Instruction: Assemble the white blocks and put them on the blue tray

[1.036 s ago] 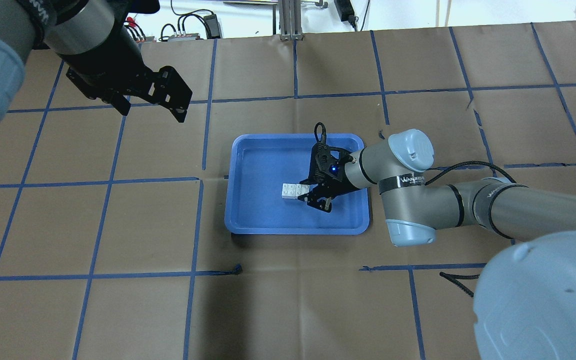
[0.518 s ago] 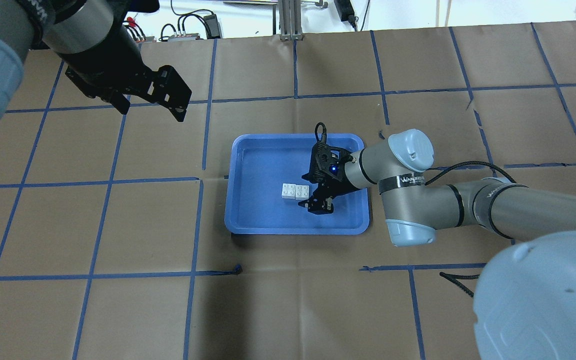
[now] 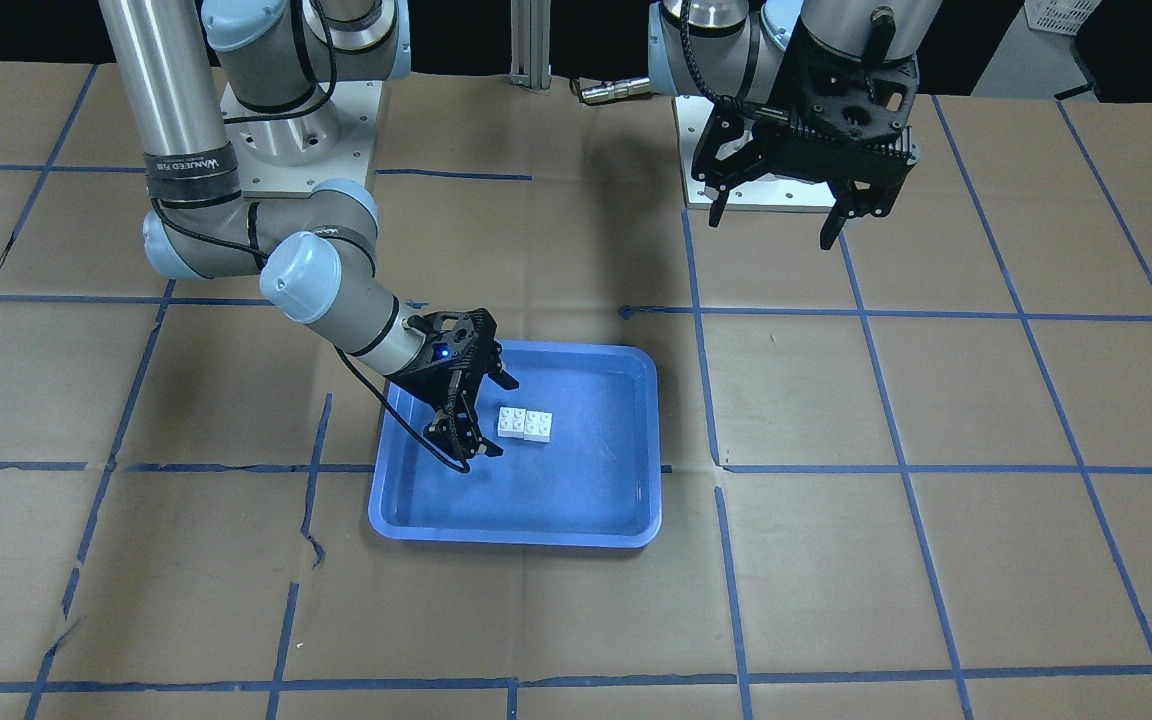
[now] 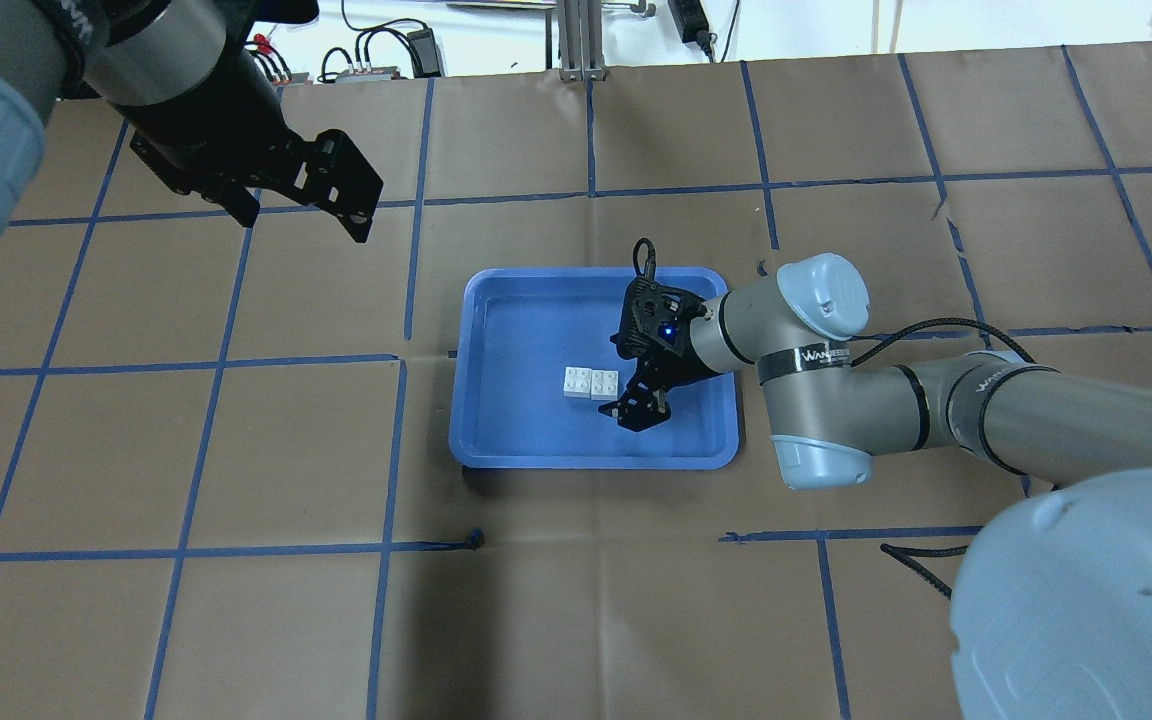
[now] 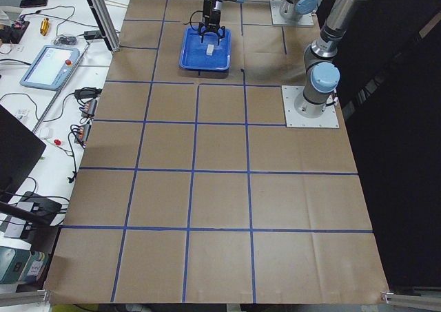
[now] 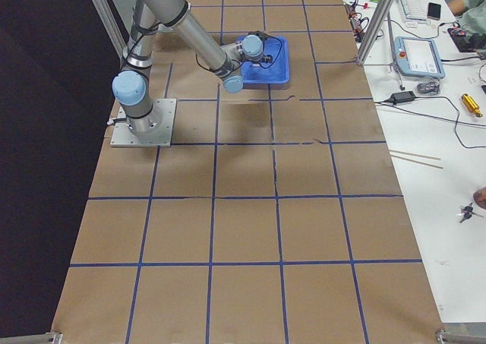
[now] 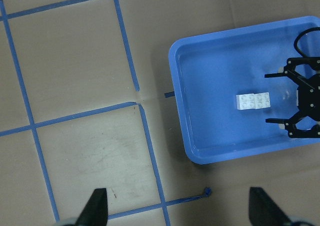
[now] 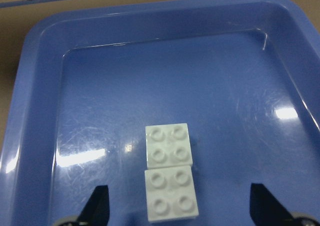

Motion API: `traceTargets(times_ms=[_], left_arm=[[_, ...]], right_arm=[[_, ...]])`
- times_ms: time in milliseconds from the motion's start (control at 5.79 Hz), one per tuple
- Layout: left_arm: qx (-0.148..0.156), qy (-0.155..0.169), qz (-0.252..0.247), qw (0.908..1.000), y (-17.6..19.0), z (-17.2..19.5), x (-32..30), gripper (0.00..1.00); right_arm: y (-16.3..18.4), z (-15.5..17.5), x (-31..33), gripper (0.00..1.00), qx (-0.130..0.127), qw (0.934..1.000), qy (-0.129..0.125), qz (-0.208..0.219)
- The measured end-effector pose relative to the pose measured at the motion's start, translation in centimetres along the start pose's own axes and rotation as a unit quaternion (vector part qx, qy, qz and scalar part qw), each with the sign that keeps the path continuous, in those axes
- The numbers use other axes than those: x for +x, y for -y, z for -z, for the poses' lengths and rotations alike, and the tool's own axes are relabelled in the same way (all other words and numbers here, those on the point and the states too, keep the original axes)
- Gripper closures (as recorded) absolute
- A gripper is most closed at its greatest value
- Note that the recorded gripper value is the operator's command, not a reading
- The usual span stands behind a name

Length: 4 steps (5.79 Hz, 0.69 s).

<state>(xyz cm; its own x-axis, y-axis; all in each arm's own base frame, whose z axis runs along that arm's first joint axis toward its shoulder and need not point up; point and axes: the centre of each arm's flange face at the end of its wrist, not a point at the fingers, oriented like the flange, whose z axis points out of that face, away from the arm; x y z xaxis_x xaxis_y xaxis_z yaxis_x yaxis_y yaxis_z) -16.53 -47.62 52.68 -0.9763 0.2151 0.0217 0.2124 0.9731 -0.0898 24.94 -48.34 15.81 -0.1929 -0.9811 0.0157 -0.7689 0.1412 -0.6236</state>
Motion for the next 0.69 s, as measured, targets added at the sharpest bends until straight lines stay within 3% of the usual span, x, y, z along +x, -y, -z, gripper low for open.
traceTargets(times_ms=[345,691], left_arm=[[-0.003,0.002,0.008,1.0000,-0.1,0.1,-0.3,0.01],[-0.005,0.001,0.017,0.9998,0.0,0.1,-1.0,0.01]], right_arm=[[1.0,1.4,2.1,0.00,-0.020,0.9996,-0.020,-0.002],[2.3,3.8,4.4,0.00,-0.064,0.9969,-0.024,-0.039]])
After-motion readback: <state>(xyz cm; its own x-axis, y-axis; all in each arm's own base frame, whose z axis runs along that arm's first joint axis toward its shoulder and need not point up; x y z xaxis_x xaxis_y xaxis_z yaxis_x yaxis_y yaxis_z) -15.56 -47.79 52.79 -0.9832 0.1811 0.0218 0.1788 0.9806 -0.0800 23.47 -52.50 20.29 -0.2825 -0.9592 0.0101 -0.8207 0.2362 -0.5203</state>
